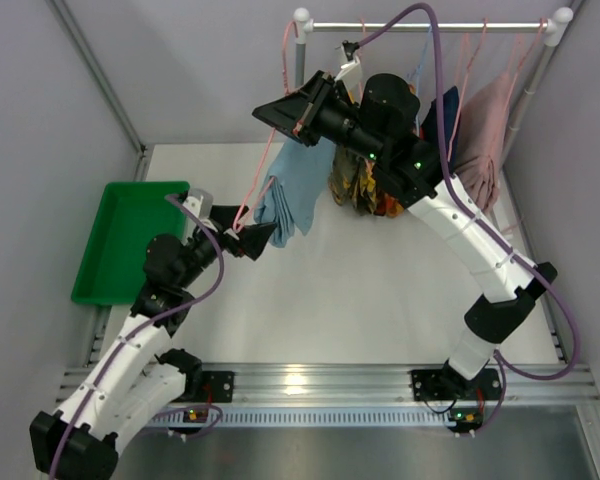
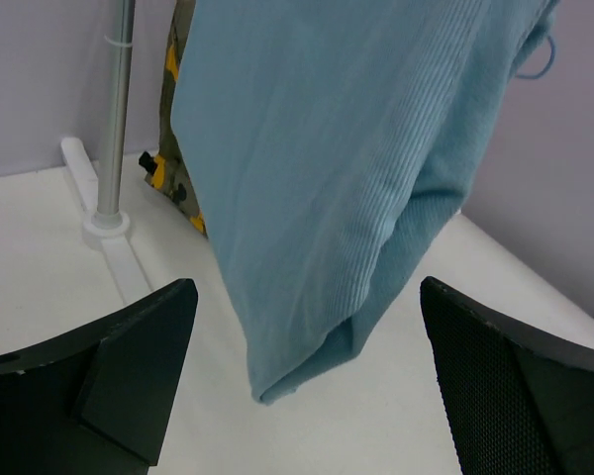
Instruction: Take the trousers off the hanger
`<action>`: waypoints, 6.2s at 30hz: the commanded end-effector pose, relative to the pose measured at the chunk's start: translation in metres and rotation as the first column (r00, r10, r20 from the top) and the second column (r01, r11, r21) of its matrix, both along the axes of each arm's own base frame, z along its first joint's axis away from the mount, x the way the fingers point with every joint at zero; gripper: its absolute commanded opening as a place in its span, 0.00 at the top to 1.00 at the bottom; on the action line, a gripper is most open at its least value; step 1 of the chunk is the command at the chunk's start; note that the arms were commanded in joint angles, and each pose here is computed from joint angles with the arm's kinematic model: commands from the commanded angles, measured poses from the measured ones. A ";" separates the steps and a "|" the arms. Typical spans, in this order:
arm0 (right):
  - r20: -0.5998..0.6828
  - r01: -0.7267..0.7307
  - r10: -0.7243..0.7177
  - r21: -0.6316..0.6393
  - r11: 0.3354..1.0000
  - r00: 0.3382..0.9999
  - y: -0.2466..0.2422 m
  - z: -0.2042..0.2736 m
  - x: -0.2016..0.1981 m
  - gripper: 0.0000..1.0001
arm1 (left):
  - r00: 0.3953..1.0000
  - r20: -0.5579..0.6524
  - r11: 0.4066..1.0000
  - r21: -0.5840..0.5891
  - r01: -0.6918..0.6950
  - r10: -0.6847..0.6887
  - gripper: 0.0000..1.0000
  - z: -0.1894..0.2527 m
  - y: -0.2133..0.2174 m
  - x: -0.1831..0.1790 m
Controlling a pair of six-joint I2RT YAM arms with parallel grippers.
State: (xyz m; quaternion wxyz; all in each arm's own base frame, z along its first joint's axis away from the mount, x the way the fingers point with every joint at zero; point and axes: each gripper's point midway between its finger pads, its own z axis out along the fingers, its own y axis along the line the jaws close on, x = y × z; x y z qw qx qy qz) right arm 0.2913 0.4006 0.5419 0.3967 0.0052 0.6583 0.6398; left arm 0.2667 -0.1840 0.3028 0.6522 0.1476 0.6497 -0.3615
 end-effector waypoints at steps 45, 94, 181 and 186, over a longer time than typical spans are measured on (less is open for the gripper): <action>0.194 -0.084 0.047 0.189 0.978 0.980 -0.027 0.087 -0.048 1.00 | 0.987 0.117 0.977 -0.199 -0.082 0.106 0.20 0.116 0.004 0.030; 0.073 -0.038 0.057 -0.231 0.972 0.996 -0.039 -0.124 0.001 1.00 | 0.957 0.281 0.936 -0.315 0.155 -0.065 1.00 0.281 -0.003 -0.033; 0.143 -0.096 0.173 -0.433 0.896 0.975 -0.036 -0.163 0.004 1.00 | 0.162 0.143 0.102 0.355 -0.929 0.976 1.00 0.010 0.398 0.171; 0.144 -0.084 0.163 -0.443 0.893 0.976 -0.042 -0.164 0.004 1.00 | 0.223 0.086 0.172 0.399 -0.901 0.971 1.00 -0.014 0.393 0.219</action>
